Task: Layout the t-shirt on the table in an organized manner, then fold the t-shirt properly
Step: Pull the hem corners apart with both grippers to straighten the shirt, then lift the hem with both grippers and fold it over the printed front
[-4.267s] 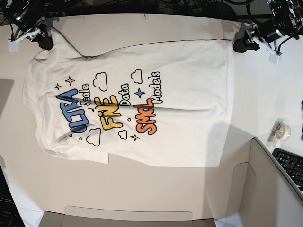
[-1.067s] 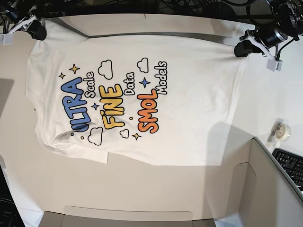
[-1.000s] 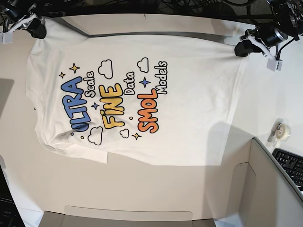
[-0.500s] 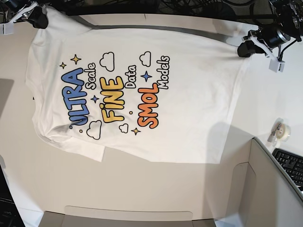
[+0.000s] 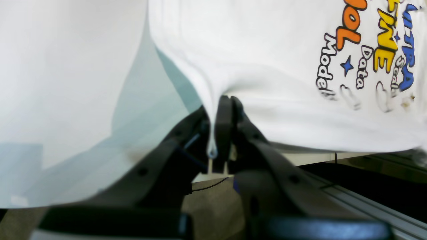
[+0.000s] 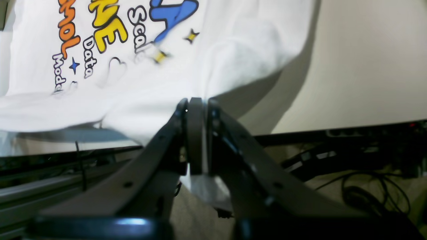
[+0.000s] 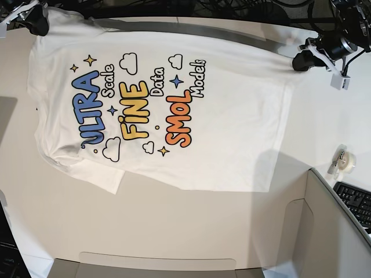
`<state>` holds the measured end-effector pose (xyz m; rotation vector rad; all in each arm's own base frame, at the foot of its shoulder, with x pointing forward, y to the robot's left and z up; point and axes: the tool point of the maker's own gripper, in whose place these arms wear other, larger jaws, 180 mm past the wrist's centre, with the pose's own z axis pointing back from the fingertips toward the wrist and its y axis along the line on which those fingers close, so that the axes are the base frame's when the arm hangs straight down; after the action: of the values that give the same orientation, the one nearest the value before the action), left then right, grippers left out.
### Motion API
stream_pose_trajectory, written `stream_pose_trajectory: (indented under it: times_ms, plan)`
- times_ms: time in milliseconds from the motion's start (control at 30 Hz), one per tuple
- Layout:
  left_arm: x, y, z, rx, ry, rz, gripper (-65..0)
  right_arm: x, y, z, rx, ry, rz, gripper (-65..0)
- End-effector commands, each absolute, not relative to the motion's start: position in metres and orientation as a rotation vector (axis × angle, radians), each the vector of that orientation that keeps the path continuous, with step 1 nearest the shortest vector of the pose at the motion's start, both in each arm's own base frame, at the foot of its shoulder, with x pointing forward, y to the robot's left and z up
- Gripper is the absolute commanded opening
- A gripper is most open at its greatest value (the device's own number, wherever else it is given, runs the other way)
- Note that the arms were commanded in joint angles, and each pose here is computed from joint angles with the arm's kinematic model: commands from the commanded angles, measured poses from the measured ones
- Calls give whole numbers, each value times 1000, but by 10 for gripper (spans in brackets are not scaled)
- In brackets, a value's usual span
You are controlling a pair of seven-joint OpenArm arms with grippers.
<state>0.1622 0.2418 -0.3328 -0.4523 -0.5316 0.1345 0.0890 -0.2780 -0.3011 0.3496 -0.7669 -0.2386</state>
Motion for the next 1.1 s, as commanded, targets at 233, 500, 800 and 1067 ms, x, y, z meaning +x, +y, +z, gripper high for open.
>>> stream_pose_trajectory:
  times_ms: [233,500,800,1067]
  plan:
    - [220,244,-294,-455,-720,79,-650,170,-259,-295,367,-907,-149,-650]
    - [280,229,-291,-584,-767,82,-650,235,-265,-286,256,-994,-188,-650]
    - [294,206,-359,-736,-533,171,-649,267,-271,-316,337,-947,-281,-650]
    - [296,207,-369,-731,-520,189,-649,273,-262,-351,455,-869,-347,-650]
